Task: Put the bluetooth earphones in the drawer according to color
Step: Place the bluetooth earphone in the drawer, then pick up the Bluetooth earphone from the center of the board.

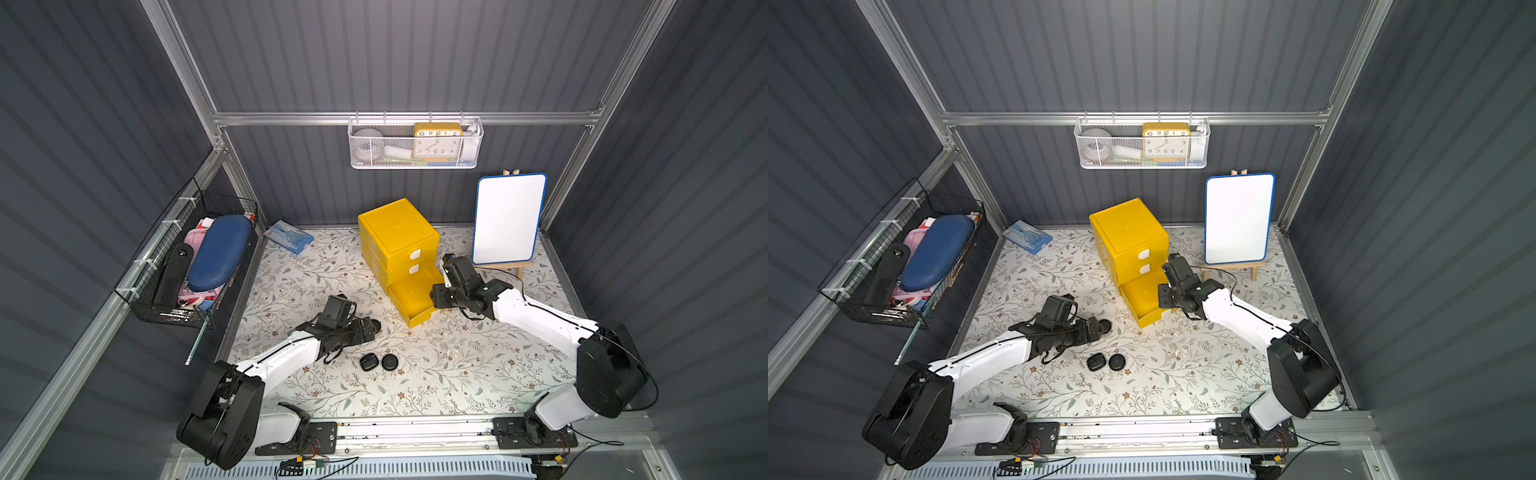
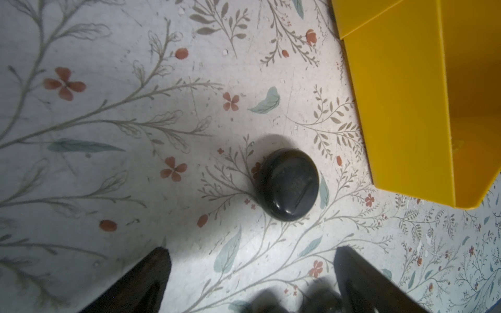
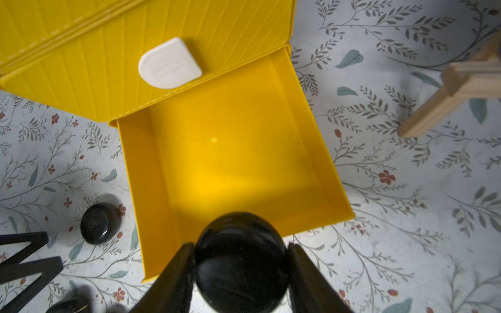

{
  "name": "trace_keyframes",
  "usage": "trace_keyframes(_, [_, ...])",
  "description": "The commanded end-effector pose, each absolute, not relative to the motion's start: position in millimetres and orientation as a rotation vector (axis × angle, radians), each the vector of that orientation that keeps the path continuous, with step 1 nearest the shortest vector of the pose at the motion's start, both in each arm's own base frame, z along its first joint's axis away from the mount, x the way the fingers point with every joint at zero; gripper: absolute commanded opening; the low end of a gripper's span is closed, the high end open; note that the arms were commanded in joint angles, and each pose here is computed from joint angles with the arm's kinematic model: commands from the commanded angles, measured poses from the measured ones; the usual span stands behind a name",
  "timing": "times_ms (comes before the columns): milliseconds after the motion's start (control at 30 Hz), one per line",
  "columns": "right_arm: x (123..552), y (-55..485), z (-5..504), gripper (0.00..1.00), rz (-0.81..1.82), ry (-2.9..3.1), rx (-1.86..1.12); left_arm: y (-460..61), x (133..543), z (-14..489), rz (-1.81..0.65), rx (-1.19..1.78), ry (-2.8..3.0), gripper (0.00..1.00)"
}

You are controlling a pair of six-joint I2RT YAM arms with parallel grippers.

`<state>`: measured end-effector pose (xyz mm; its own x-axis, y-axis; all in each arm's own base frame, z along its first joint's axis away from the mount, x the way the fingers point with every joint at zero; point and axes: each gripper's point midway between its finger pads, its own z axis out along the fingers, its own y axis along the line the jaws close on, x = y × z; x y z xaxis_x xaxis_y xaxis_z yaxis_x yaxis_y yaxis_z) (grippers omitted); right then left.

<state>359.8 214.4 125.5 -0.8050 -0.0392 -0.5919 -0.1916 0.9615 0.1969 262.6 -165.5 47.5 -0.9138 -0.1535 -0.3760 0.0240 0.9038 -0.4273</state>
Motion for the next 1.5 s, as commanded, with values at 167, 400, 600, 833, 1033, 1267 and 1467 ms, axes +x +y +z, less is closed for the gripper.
trace_keyframes(167, [390.5, 213.2, 117.1, 0.52, 0.321, 2.527, -0.159, -169.8, 277.9, 49.3, -0.566, -0.073, 2.655, 0.99])
trace_keyframes(400, [386.6, 204.2, 135.8, 0.71, 0.315, 2.506, -0.144, -179.6, 299.5, 56.9, -0.56, -0.039, 2.632, 0.99])
trace_keyframes(600, [365.8, 192.0, 163.8, 0.77, 0.347, 2.447, -0.126, -186.2, 314.2, 54.7, -0.538, 0.015, 2.629, 0.99])
trace_keyframes(833, [334.0, 173.4, 177.7, 0.91, 0.375, 2.387, -0.098, -197.2, 320.8, 40.8, -0.48, 0.068, 2.673, 0.99])
trace_keyframes(1033, [316.7, 156.6, 185.2, 0.99, 0.36, 2.338, -0.065, -201.2, 317.9, 22.9, -0.282, 0.101, 2.743, 0.96])
trace_keyframes(1267, [308.5, 149.7, 182.7, 0.99, 0.35, 2.337, -0.052, -200.7, 301.0, 10.4, -0.045, 0.131, 2.794, 0.83])
trace_keyframes(1467, [305.8, 148.7, 177.1, 0.99, 0.352, 2.345, -0.047, -195.6, 291.3, 3.1, 0.039, 0.122, 2.817, 0.69])
